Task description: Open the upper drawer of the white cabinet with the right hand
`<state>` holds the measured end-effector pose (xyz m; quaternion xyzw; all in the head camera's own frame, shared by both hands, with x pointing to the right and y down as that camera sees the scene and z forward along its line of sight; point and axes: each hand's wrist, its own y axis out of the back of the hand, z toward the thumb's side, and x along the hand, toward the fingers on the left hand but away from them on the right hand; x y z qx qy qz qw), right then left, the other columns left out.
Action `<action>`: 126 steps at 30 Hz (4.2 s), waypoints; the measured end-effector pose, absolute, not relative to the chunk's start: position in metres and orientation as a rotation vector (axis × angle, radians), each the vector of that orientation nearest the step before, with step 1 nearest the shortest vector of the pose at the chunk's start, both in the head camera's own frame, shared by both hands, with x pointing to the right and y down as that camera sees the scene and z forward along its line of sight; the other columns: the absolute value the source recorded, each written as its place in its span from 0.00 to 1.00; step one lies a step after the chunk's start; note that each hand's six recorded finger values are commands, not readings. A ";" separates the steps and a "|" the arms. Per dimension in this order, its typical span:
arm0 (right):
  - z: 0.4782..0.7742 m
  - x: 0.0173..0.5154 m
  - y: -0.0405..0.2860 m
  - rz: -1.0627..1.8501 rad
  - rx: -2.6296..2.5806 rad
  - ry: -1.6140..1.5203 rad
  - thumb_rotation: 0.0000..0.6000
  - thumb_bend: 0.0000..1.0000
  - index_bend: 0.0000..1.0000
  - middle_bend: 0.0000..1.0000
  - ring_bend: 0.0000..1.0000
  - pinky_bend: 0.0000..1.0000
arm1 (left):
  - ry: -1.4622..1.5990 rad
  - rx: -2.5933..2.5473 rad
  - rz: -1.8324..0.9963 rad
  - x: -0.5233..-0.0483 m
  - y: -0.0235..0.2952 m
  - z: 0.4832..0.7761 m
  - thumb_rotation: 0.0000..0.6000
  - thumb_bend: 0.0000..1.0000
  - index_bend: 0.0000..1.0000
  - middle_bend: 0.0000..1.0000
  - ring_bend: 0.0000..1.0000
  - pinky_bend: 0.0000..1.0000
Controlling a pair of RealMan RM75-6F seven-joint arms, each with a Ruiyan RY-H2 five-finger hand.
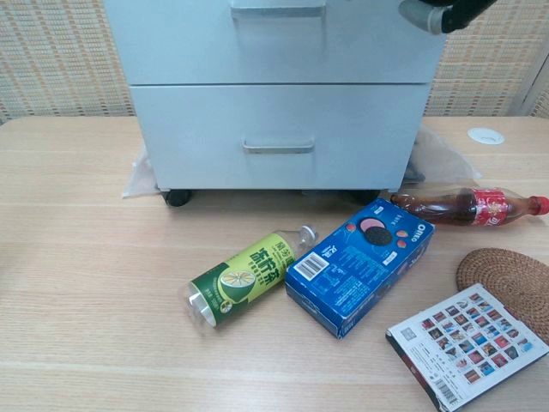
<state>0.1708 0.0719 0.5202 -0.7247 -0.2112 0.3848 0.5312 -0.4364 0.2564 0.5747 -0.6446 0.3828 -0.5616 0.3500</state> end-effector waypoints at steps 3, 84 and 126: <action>0.523 0.164 0.069 0.914 -1.723 -0.502 1.00 0.50 0.23 0.89 0.92 0.87 | 0.990 -1.672 -1.455 -0.436 0.256 0.576 1.00 0.47 0.18 0.04 0.05 0.09; 0.514 0.134 0.119 0.863 -1.610 -0.363 1.00 0.43 0.23 0.91 0.94 0.87 | 0.989 -1.668 -1.458 -0.441 0.257 0.579 1.00 0.47 0.17 0.04 0.05 0.09; 0.484 0.143 0.164 0.754 -1.606 -0.333 1.00 0.39 0.23 0.91 0.94 0.87 | 0.972 -1.676 -1.470 -0.439 0.258 0.580 1.00 0.47 0.17 0.04 0.05 0.09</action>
